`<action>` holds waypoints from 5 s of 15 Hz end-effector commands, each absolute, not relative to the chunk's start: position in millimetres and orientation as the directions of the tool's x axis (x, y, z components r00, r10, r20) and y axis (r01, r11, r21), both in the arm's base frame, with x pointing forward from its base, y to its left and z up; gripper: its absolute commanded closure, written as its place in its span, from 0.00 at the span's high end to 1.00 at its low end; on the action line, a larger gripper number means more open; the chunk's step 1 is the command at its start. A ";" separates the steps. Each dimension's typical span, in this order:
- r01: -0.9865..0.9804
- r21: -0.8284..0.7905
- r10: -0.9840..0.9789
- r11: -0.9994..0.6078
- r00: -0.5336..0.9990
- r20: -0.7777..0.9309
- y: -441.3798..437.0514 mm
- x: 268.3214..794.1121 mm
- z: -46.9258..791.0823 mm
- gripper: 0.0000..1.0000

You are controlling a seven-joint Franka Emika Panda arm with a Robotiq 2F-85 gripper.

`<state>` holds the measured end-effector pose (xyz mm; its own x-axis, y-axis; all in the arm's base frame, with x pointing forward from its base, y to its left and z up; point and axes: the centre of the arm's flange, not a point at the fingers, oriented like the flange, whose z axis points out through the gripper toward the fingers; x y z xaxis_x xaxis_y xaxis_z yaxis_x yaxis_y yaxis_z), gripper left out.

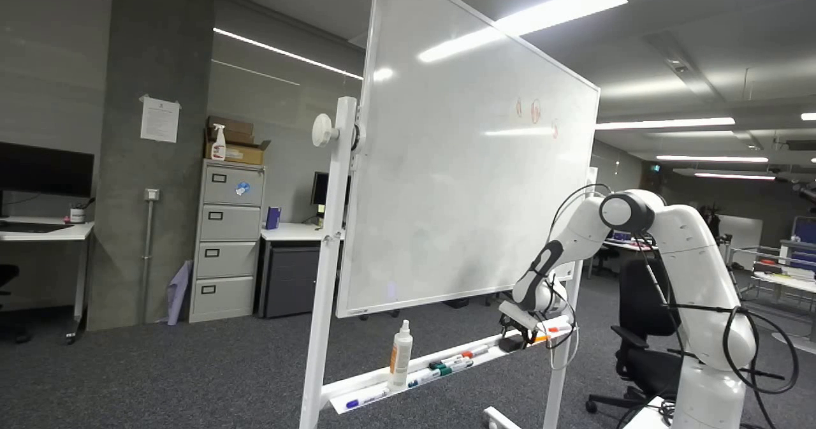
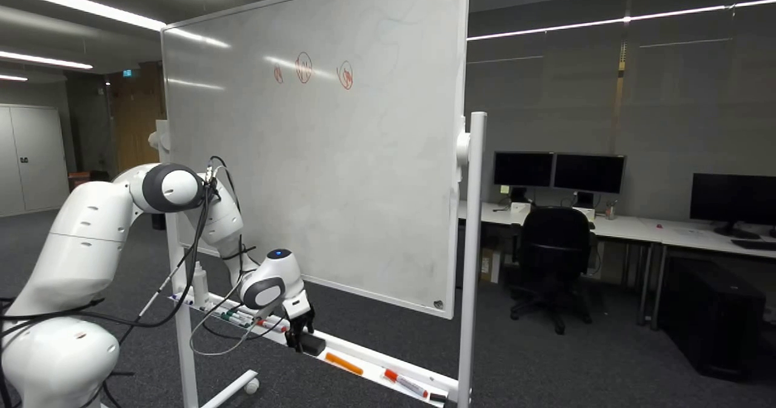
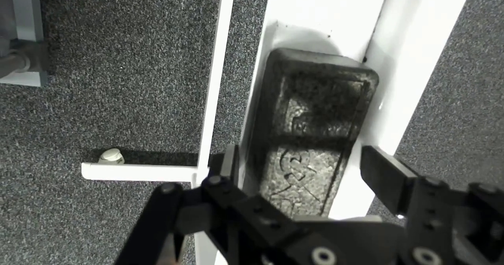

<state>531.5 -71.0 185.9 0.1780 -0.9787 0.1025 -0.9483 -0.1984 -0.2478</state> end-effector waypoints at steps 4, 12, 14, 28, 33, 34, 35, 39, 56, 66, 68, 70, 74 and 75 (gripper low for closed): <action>-0.959 -0.216 -0.983 -0.182 0.170 0.073 -73.6 540.2 189.1 0.41; -0.955 -0.195 -0.975 -0.222 0.218 0.044 -68.5 531.5 209.0 0.31; -0.957 -0.177 -0.973 -0.230 0.228 0.032 -65.4 526.9 215.4 0.31; -0.903 0.252 -0.907 -0.347 0.392 0.156 -44.5 425.0 282.7 0.31; -0.849 0.275 -0.843 -0.452 0.507 0.180 -17.6 381.6 317.7 0.31; -0.849 0.265 -0.841 -0.458 0.510 0.180 -14.5 377.0 323.7 0.31; -0.851 0.247 -0.840 -0.463 0.511 0.185 -12.5 373.0 331.5 0.31; -0.818 0.150 -0.786 -0.555 0.575 0.226 -14.2 357.2 368.7 0.31; -0.317 0.349 -0.082 -0.882 0.833 0.548 12.5 325.3 535.0 0.31; -0.231 0.405 0.058 -0.885 0.807 0.587 26.8 316.8 576.7 0.56; -0.231 0.405 0.058 -0.885 0.807 0.587 26.8 316.8 576.6 0.56; -0.231 0.405 0.058 -0.885 0.807 0.587 26.8 316.8 576.6 0.56; -0.231 0.405 0.059 -0.885 0.807 0.587 26.8 316.8 576.6 0.56; -0.231 0.405 0.059 -0.885 0.807 0.587 26.8 316.9 576.6 0.31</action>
<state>316.9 26.8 576.6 0.8073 0.0586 0.5872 -0.2306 -0.8846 0.4054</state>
